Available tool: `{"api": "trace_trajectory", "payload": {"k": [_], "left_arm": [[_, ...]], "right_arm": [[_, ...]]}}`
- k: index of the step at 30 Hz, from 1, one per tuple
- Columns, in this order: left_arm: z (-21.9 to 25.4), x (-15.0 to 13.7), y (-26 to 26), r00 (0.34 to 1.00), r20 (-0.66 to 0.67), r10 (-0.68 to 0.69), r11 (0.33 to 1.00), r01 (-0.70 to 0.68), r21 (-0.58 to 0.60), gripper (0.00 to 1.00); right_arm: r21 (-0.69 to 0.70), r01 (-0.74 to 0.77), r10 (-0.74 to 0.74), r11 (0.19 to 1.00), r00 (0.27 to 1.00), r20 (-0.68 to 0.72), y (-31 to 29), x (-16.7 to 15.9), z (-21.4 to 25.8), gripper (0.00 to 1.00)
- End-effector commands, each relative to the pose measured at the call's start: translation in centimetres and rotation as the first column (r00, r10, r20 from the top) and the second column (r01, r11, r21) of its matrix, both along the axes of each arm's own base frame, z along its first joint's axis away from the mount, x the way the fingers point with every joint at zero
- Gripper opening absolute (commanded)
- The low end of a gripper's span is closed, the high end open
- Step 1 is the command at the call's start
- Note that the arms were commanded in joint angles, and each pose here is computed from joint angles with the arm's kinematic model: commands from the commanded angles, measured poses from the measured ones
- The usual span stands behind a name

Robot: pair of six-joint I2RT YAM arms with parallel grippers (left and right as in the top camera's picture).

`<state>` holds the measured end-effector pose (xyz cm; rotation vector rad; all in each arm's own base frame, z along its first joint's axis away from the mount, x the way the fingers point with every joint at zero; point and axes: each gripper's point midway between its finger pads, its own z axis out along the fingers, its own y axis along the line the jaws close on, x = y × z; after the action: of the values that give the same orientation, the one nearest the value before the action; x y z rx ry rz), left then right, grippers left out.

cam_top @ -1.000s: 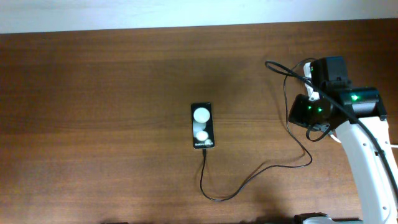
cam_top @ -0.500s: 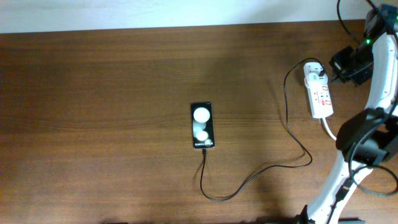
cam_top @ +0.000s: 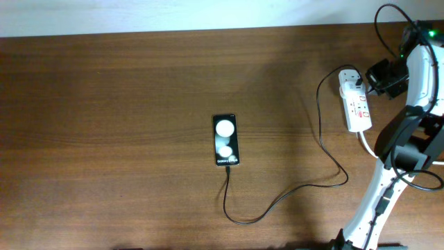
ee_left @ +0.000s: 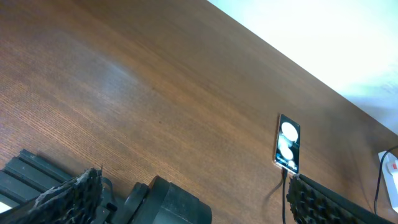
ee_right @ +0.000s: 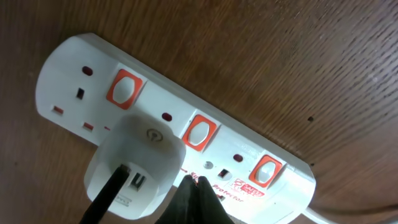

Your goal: Plug charger to phone and switch on socket

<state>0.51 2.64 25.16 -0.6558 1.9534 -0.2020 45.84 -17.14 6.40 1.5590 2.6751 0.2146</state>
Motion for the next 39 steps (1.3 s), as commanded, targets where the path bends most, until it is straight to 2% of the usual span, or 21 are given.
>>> {"api": "trace_trajectory", "payload": {"k": [1,9,13,17,22,29,31,33,36,39], "left_arm": [[0.1,-0.1,0.0,1.000,0.007,0.010,1.000,-0.010,-0.007,0.99],[0.1,-0.1,0.0,1.000,0.007,0.010,1.000,-0.010,-0.007,0.99],[0.1,-0.1,0.0,1.000,0.007,0.010,1.000,-0.010,-0.007,0.99],[0.1,-0.1,0.0,1.000,0.007,0.010,1.000,-0.010,-0.007,0.99],[0.1,-0.1,0.0,1.000,0.007,0.010,1.000,-0.010,-0.007,0.99],[0.1,-0.1,0.0,1.000,0.007,0.010,1.000,-0.010,-0.007,0.99],[0.1,-0.1,0.0,1.000,0.007,0.010,1.000,-0.010,-0.007,0.99],[0.1,-0.1,0.0,1.000,0.007,0.010,1.000,-0.010,-0.007,0.99],[0.1,-0.1,0.0,1.000,0.006,0.010,1.000,-0.010,-0.006,0.99],[0.1,-0.1,0.0,1.000,0.006,0.010,1.000,-0.010,-0.006,0.99]], "right_arm": [[0.000,0.000,0.000,1.000,1.000,-0.023,0.1,0.0,-1.1,0.04],[-0.004,-0.006,0.006,1.000,1.000,-0.014,0.1,0.8,-2.6,0.04],[-0.001,-0.046,0.046,0.999,0.998,-0.030,2.1,1.1,-4.1,0.04],[0.018,-0.078,0.080,0.997,0.994,-0.074,4.0,0.3,-6.0,0.04],[0.022,-0.088,0.090,0.996,0.993,-0.083,4.2,0.1,-6.3,0.06],[0.055,-0.137,0.144,0.989,0.979,-0.147,4.9,-2.0,-8.2,0.04],[0.022,-0.135,0.136,0.991,0.965,-0.224,3.5,-3.9,-7.3,0.04],[-0.171,0.005,-0.062,0.985,0.942,-0.330,-0.6,-7.0,-4.6,0.04],[-0.202,0.091,-0.144,0.975,0.952,-0.270,-2.1,-8.4,0.7,0.04],[-0.188,0.104,-0.125,0.977,0.987,-0.105,-0.2,-8.5,8.4,0.04]]}}
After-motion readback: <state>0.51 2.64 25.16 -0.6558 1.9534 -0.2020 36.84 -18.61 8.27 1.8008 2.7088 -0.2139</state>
